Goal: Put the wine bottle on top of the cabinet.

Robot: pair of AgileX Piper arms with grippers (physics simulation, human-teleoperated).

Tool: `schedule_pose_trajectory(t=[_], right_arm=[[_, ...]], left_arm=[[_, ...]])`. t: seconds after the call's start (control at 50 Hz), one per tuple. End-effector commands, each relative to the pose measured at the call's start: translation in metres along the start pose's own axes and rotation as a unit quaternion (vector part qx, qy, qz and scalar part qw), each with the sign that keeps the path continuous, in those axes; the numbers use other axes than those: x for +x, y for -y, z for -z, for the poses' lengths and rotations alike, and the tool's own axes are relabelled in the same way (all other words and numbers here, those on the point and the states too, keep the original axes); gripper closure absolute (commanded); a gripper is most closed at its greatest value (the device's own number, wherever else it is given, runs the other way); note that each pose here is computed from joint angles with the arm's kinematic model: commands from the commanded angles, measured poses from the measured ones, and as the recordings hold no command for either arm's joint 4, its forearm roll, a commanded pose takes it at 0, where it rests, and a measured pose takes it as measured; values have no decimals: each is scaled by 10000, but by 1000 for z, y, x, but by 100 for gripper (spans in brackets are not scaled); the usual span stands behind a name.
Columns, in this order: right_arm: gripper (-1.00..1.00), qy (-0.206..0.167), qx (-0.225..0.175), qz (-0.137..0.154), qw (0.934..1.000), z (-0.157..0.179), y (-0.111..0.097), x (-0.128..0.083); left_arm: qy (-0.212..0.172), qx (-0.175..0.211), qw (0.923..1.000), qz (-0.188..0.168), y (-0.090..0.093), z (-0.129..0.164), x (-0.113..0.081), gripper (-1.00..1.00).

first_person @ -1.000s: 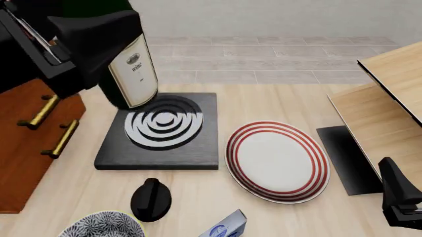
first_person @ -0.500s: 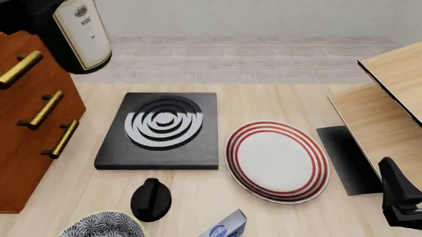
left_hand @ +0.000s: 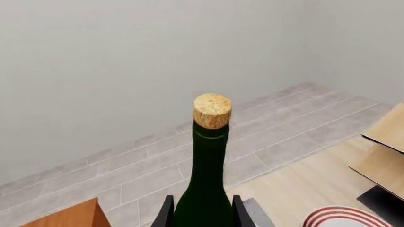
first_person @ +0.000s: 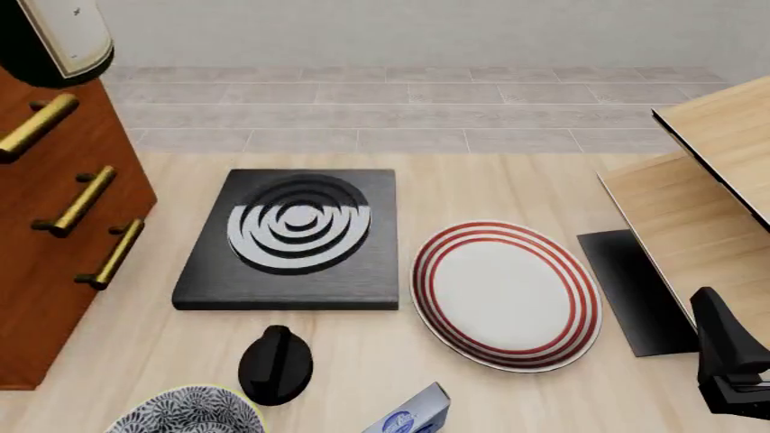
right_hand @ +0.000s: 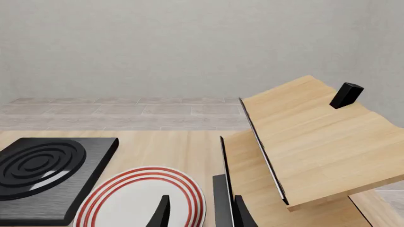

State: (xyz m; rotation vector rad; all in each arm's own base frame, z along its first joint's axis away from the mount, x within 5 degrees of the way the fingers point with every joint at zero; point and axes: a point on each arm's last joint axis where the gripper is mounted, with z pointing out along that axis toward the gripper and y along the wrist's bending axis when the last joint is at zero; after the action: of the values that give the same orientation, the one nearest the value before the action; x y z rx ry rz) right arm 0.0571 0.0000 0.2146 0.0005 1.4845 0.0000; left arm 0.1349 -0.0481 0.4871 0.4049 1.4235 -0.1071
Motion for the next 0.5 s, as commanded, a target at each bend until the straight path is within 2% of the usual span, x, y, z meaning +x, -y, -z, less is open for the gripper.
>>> schedule_pose_trajectory(t=[0.02, 0.22, 0.38, 0.5], right_arm=[[-100, 0, 1, 0, 10000, 0, 0, 0], [-100, -1, -1, 0, 10000, 0, 0, 0], [-100, -1, 0, 0, 10000, 0, 0, 0], [-100, 0, 1, 0, 10000, 0, 0, 0]], left_arm=[[-43, -448, 9988, -211, -14, 7, -10, 100], [-127, -941, 9950, -307, -28, 16, -17, 100], [-187, -1171, 9924, -336, -35, 16, -21, 100], [-245, -1486, 9877, -421, -43, 19, -22, 100]])
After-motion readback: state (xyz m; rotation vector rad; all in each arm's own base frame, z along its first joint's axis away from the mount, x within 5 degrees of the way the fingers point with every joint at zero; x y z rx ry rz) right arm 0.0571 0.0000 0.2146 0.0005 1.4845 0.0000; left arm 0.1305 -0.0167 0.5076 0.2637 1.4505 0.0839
